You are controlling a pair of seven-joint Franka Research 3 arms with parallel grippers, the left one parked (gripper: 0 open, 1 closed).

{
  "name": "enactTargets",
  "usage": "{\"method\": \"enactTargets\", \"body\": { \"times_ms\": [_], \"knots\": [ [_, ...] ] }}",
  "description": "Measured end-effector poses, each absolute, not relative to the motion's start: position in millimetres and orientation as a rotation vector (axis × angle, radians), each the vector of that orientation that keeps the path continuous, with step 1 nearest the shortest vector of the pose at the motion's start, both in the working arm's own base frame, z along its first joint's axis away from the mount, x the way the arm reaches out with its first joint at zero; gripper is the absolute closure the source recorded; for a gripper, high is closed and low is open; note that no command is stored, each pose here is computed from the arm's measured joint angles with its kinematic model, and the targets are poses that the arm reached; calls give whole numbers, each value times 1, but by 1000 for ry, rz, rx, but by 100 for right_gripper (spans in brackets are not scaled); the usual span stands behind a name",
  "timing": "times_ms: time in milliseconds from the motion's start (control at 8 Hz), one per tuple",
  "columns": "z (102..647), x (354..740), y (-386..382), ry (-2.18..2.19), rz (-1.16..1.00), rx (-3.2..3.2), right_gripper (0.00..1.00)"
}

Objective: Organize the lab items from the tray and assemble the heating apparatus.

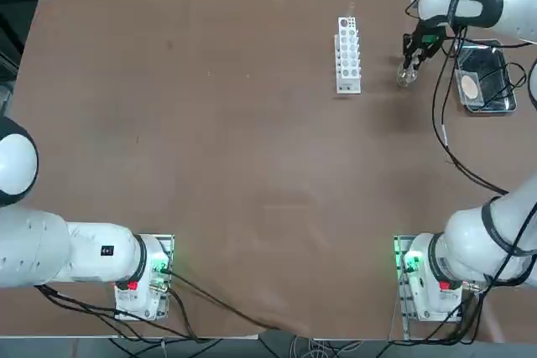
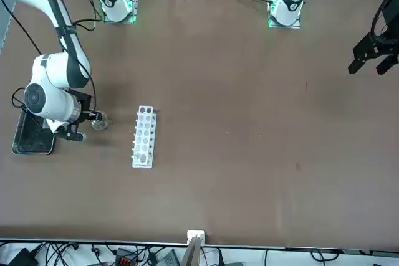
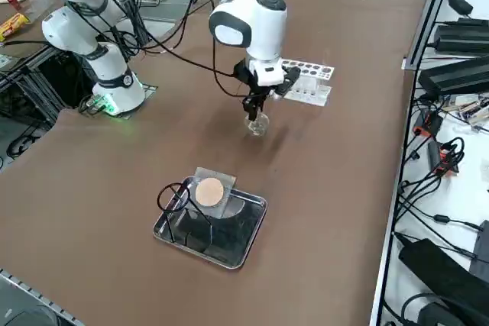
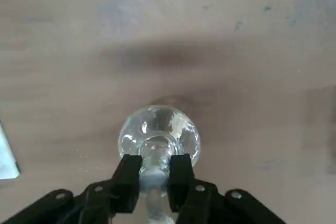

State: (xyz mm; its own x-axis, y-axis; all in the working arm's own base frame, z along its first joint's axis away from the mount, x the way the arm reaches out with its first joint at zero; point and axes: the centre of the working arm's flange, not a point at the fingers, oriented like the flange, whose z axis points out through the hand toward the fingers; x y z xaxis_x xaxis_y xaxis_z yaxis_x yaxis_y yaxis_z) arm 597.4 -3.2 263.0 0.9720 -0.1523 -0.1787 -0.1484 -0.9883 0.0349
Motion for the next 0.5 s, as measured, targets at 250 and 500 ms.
{"method": "enactTargets", "body": {
  "times_ms": [250, 500],
  "knots": [
    [258, 595, -6, -243, -300, 3096, 68],
    [257, 594, -7, -244, -303, 3095, 35]
  ]
}}
